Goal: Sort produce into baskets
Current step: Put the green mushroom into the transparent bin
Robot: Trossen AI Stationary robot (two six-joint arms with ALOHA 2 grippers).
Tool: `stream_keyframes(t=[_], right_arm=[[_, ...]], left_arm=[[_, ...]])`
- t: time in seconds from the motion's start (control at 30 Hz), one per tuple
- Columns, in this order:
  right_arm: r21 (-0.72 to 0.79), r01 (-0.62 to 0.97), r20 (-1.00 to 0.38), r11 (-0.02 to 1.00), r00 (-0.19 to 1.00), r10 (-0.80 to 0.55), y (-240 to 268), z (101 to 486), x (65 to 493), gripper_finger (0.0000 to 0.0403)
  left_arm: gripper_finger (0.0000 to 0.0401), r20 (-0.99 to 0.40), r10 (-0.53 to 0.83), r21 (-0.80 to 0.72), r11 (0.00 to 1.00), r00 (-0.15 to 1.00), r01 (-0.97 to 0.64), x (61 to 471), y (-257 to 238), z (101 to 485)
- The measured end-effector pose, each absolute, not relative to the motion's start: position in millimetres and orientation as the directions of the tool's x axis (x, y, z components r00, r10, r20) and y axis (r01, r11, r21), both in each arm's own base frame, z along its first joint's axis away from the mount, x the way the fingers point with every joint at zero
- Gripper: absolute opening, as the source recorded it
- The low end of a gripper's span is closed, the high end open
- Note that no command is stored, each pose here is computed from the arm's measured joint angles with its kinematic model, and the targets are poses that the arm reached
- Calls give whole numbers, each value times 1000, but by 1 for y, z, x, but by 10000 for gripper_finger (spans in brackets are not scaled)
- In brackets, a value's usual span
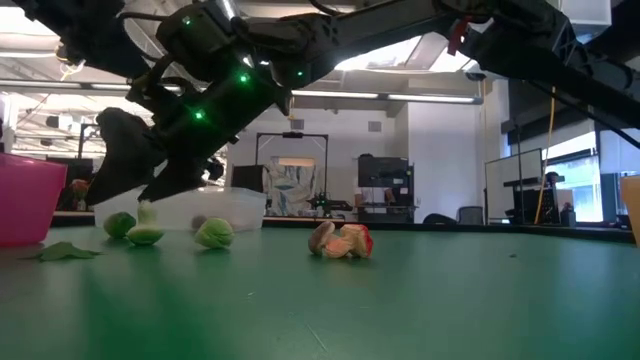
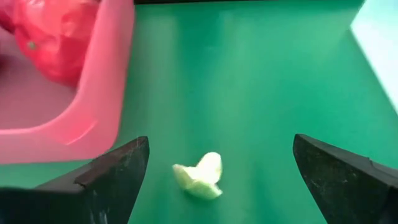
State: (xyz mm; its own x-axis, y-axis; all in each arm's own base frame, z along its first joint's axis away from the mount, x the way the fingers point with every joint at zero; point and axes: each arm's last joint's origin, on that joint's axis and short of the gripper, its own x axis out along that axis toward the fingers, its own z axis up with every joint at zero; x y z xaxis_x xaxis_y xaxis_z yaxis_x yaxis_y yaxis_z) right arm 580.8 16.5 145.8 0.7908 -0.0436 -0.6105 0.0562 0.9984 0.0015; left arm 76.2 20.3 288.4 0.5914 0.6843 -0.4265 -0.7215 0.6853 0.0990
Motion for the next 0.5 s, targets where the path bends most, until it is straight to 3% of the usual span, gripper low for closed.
stream_keyframes(t=[0.5], right_arm=[[24, 80, -626, 997, 778, -47, 14, 115, 585, 391]], left_arm=[[210, -426, 685, 99, 685, 591, -722, 76, 20, 288]])
